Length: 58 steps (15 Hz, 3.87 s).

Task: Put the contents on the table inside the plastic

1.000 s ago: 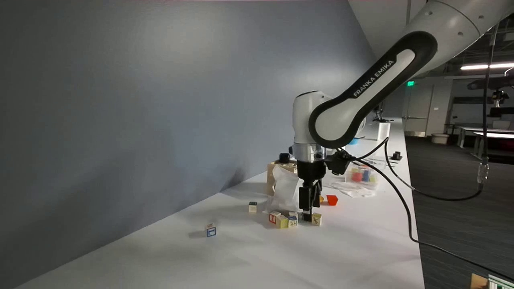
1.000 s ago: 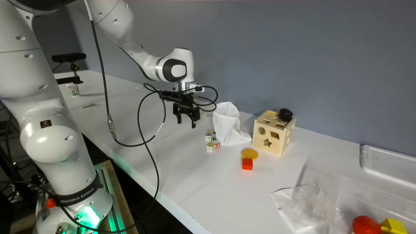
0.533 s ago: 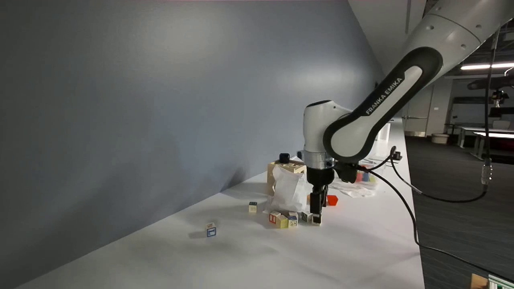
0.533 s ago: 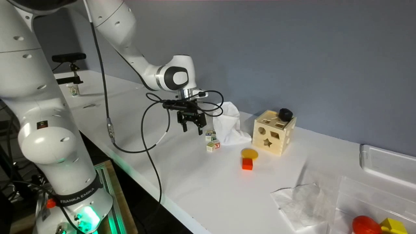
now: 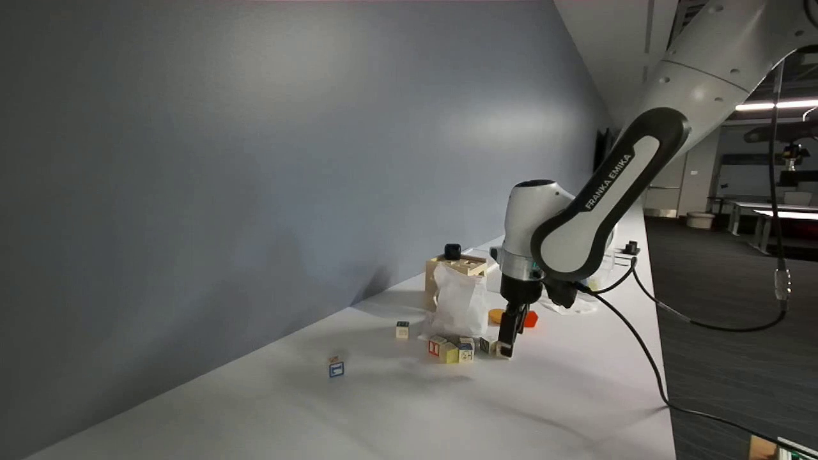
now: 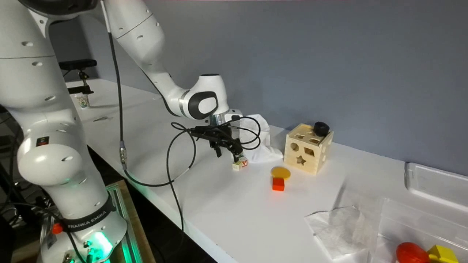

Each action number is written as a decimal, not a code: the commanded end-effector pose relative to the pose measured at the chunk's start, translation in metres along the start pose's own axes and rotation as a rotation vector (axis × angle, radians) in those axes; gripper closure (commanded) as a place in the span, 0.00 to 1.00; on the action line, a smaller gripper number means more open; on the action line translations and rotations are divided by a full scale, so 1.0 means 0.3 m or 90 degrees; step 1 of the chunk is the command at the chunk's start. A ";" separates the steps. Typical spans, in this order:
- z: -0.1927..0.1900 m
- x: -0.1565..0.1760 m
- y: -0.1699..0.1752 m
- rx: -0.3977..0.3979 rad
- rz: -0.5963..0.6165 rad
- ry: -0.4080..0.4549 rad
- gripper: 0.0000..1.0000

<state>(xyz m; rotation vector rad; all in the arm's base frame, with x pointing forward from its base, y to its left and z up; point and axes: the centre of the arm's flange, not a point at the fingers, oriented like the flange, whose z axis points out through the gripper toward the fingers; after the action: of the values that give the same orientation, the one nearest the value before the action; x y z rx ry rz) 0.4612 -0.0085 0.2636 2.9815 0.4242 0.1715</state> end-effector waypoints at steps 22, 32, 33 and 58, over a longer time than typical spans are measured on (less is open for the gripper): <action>0.011 -0.023 -0.001 0.007 -0.025 0.051 0.89; -0.291 -0.015 -0.060 0.058 -0.030 0.111 0.89; -0.323 -0.012 -0.052 0.057 -0.021 0.122 0.89; -0.428 0.140 0.176 -0.021 0.070 0.351 0.89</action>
<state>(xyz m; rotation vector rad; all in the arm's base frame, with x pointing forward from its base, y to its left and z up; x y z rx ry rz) 0.4815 -0.0338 0.4098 2.8905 0.2818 0.9825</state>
